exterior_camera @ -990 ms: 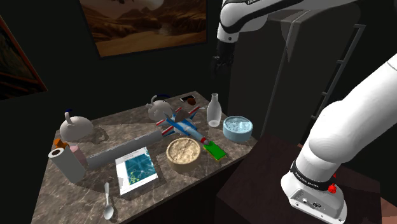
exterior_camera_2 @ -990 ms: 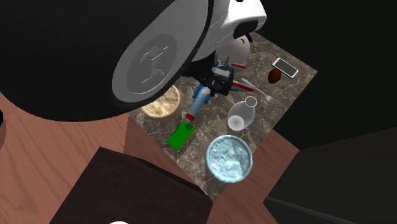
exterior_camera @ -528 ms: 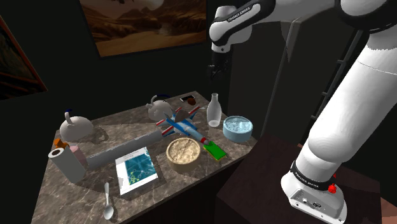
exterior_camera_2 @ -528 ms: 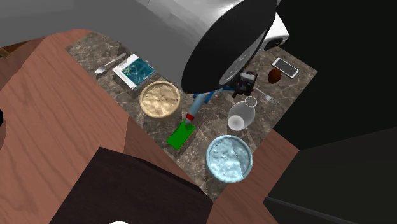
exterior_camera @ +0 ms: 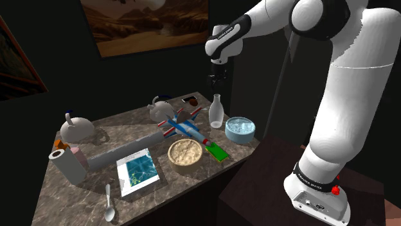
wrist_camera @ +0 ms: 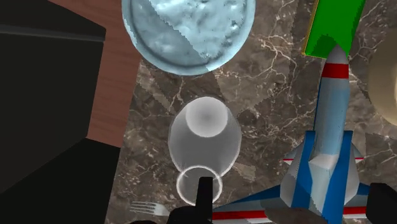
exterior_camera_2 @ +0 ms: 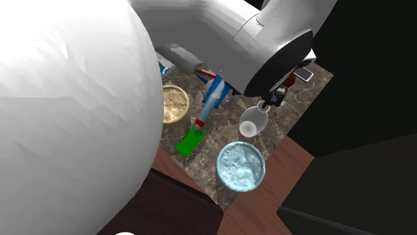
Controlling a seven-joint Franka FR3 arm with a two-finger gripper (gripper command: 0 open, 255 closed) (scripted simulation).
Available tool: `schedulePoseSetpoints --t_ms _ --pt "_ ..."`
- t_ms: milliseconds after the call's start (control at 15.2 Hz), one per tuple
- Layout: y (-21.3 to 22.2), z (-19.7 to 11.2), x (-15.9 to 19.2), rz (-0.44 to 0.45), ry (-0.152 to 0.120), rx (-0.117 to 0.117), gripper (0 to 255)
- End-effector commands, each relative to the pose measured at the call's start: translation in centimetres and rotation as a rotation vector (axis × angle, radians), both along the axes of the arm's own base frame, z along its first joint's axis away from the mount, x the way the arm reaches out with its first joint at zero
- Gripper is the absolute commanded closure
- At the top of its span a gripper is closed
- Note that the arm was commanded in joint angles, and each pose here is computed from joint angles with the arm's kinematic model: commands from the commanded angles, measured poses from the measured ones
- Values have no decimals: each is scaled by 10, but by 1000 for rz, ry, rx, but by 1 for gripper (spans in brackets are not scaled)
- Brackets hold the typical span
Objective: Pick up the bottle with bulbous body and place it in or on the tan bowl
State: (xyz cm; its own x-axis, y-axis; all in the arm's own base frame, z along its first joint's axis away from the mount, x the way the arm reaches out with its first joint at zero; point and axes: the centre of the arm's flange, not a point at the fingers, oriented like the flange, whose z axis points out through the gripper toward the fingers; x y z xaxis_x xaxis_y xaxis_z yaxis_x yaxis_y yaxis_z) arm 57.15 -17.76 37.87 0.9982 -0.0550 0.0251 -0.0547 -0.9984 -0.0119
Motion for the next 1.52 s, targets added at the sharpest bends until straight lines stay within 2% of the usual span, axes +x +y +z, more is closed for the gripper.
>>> schedulePoseSetpoints --t_ms 0,396,858,1452 --pt "-15 -21 17 -5 14 -4 0" --pt "-56 -79 56 -22 59 -14 0" --pt "-57 -116 55 -22 59 -14 0" --pt "-57 -119 54 -22 59 -14 0"
